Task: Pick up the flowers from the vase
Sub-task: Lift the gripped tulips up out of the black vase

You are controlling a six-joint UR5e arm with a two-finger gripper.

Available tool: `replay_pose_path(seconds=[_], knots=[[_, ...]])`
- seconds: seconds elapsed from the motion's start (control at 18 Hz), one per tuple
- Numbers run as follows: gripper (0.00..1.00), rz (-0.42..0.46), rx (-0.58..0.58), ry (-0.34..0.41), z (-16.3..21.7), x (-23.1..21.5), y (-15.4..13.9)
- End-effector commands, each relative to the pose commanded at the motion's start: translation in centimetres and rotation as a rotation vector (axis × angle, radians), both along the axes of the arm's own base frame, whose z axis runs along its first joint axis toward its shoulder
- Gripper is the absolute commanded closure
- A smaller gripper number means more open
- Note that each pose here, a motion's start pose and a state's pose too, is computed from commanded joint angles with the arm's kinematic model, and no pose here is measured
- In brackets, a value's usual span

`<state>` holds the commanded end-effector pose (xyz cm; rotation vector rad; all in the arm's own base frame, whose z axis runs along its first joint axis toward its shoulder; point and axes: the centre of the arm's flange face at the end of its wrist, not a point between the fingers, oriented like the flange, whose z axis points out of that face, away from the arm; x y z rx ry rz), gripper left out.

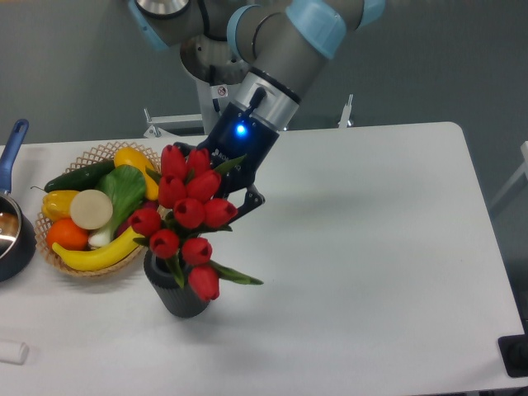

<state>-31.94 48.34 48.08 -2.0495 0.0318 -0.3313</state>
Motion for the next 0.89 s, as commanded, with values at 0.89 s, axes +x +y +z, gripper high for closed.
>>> replay_pose_path(seconds=[0.89], knots=[[0.60, 0.086, 0.049, 0.045, 5.1, -3.6, -2.3]])
